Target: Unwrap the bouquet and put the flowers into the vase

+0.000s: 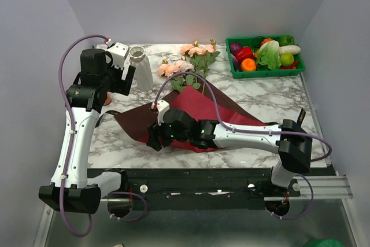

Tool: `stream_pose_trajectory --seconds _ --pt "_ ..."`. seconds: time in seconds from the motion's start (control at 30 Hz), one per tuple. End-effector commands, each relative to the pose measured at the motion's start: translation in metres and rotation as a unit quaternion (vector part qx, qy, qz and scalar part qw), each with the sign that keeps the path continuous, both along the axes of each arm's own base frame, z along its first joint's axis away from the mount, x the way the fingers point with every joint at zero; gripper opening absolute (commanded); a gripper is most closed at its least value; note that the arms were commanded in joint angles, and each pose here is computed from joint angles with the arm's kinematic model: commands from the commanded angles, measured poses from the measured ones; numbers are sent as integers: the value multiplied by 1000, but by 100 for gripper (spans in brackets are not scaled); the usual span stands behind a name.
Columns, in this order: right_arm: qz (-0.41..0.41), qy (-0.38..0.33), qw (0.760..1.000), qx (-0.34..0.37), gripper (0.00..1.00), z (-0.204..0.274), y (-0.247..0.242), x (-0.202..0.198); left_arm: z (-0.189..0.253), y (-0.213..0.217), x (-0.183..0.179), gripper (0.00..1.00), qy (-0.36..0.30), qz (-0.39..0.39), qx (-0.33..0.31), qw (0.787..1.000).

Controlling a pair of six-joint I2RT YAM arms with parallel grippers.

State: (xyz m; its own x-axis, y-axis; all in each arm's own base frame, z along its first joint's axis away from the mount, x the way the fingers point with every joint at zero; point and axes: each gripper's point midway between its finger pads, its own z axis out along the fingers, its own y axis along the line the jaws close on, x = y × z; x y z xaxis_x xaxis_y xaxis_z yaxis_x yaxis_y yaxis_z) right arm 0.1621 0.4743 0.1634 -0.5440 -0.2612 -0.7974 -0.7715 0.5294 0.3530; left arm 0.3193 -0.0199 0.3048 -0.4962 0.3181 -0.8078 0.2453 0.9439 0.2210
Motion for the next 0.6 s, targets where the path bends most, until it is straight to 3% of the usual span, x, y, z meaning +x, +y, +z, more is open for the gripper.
stream_pose_trajectory --seconds 0.0,0.17,0.27,0.43,0.57 --pt "21 -21 1000 3 73 35 -8 -6 1 -5 0 99 10 -24 1 1000" --pt "-29 -63 996 53 78 98 -76 27 1 -36 -1 99 29 -110 -35 993" --pt "-66 -49 994 70 78 104 -120 66 -12 -76 -10 99 72 -212 -93 970" --pt "-111 -53 989 80 78 119 -175 109 -91 -119 -6 99 176 -285 -115 935" --pt "-144 -39 985 88 77 120 -205 133 -139 -146 2 97 217 -320 -113 915"
